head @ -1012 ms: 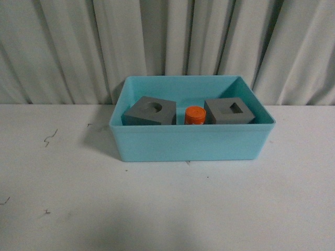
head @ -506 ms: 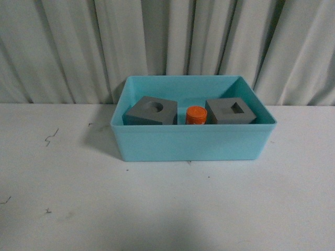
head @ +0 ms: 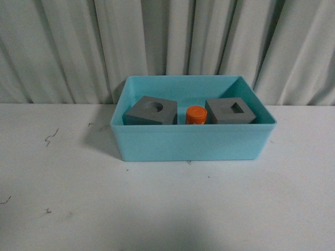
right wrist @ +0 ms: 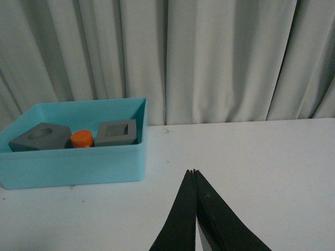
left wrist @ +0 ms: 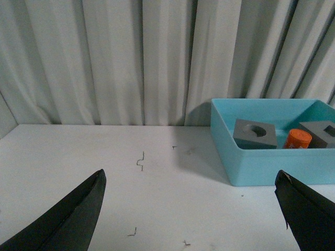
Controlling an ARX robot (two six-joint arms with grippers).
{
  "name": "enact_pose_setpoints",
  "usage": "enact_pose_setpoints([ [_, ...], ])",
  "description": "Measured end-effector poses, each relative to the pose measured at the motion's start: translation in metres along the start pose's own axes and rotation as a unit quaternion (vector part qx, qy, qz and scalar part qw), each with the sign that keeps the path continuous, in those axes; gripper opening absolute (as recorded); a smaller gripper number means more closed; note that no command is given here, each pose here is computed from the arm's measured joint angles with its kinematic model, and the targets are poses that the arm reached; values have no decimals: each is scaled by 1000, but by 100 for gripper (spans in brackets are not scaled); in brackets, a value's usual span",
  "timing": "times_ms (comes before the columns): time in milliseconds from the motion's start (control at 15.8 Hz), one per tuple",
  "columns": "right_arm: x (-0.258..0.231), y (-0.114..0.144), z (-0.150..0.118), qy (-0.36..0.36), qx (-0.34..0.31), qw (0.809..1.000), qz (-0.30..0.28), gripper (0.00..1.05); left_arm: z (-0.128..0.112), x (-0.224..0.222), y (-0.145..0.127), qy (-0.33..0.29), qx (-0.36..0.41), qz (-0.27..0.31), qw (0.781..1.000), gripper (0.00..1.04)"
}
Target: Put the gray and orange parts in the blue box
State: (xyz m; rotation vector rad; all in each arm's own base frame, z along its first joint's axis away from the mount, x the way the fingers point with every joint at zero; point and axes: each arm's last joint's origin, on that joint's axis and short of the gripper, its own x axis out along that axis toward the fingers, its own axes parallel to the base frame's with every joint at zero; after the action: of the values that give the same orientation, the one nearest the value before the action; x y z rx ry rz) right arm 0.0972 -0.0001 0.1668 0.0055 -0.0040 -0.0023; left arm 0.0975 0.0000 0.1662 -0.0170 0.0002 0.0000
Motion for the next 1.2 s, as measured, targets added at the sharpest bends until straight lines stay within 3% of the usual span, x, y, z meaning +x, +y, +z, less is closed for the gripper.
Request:
enact_pose_setpoints([
  [190,0,0,0,0,0,1000,0,2,0,0,0,0,0,0,1000,98],
  [506,0,0,0,0,0,1000,0,55,0,0,0,0,0,0,1000,98],
  [696,0,0,0,0,0,1000,0,94,0,0,0,0,0,0,1000,98],
  [759,0,0,0,0,0,1000,0,100,0,0,0,0,0,0,1000,98],
  [1201,0,0,0,0,0,1000,0,98,0,0,0,0,0,0,1000,98],
])
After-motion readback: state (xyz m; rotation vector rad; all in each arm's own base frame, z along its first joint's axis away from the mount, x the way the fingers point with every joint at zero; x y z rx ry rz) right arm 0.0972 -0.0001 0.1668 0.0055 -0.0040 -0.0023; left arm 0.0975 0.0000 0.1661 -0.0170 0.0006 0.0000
